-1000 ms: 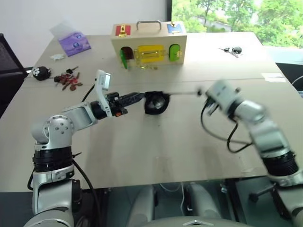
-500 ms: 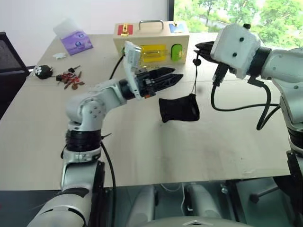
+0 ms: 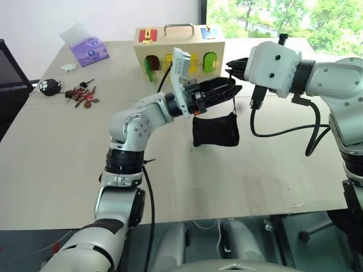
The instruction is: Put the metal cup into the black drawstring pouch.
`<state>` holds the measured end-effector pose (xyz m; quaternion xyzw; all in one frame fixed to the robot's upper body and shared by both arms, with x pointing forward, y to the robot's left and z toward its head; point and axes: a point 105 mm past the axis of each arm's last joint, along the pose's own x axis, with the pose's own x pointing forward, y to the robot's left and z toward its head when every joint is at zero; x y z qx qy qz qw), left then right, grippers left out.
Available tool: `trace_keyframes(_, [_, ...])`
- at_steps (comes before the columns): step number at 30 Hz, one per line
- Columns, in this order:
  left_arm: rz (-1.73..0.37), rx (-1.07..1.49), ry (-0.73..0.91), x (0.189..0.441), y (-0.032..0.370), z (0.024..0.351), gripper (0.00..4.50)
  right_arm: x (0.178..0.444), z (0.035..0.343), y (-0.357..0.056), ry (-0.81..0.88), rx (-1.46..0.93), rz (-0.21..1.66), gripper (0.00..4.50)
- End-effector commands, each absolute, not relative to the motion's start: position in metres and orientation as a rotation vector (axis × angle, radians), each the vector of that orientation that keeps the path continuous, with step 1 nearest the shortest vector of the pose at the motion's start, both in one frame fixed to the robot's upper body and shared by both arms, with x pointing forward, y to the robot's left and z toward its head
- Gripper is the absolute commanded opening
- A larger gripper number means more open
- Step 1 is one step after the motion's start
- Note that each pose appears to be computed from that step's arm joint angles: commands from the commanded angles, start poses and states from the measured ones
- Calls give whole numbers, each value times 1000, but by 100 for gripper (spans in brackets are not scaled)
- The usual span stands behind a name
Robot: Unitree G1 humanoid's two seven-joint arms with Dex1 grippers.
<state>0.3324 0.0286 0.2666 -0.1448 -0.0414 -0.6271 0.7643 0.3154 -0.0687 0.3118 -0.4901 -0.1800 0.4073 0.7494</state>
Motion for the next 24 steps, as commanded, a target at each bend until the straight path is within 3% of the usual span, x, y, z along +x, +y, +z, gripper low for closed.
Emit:
trace_keyframes(1, [-1411,-278,-171,325,25,284,255,307,326,-66,-459,-1101,872,0])
trace_keyframes(2, [-1419,-276,-171,324,24,283,231,307,326,-66,-457,-1103,872,0])
trace_keyframes(7, [-1433,-290,-168,320,20,280,17,306,323,-67,-444,-1093,874,0])
trace_keyframes(11, [-1413,-251,-108,323,17,263,16,313,337,-79,-452,-985,794,0])
trace_keyframes(14, [-1300,-134,37,340,28,213,16,342,375,-132,-457,-772,503,0])
trace_keyframes(16, [-1262,-85,74,345,34,195,16,354,385,-163,-443,-698,369,0])
trace_keyframes(20, [-1187,-47,134,352,44,169,16,376,365,-251,-280,-704,106,0])
trace_keyframes(24, [-1127,5,130,362,42,161,16,384,318,-278,-141,-697,118,0])
